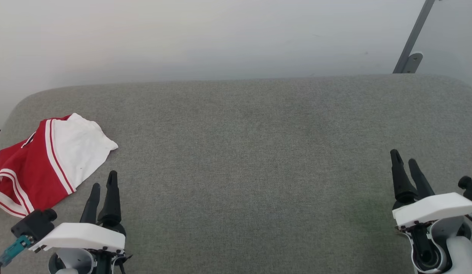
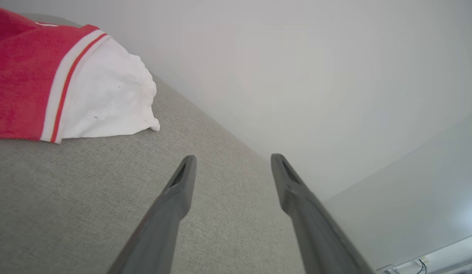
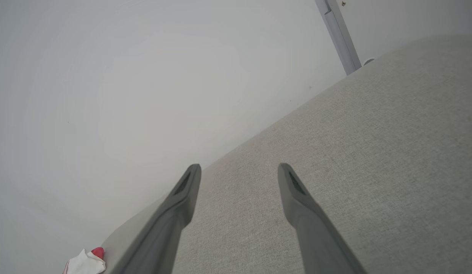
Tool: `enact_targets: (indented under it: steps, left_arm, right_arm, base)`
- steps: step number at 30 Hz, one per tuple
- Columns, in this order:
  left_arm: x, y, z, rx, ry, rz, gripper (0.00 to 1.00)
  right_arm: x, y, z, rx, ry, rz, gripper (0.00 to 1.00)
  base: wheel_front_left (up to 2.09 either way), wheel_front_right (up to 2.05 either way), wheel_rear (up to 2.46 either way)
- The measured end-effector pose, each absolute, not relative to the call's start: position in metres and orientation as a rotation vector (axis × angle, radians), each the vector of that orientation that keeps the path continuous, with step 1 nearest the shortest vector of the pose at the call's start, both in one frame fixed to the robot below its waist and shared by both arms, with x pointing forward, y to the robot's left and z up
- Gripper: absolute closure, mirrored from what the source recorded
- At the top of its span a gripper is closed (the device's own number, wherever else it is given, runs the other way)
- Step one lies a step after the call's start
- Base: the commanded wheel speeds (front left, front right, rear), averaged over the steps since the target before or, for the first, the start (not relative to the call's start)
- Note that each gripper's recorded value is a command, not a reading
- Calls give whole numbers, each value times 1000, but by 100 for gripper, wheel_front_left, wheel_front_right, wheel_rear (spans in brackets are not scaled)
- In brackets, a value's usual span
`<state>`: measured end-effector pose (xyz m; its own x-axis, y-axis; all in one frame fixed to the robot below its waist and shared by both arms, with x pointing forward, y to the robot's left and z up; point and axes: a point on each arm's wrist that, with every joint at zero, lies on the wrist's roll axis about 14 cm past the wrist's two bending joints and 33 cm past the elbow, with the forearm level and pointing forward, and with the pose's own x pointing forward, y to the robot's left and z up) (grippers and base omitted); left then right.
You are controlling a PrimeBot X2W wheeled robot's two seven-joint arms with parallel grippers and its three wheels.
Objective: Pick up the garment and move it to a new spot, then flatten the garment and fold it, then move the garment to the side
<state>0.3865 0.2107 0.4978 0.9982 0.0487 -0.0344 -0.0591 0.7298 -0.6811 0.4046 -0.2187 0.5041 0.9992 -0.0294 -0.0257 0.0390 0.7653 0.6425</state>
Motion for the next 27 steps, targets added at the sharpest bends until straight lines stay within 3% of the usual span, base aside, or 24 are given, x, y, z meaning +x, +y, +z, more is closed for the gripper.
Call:
enact_targets:
  steps: [27]
  left_arm:
    - [391, 205, 506, -360, -11, 22, 0]
  right_arm:
    - [419, -222, 521, 293, -37, -5, 0]
  base:
    - [0, 0, 0]
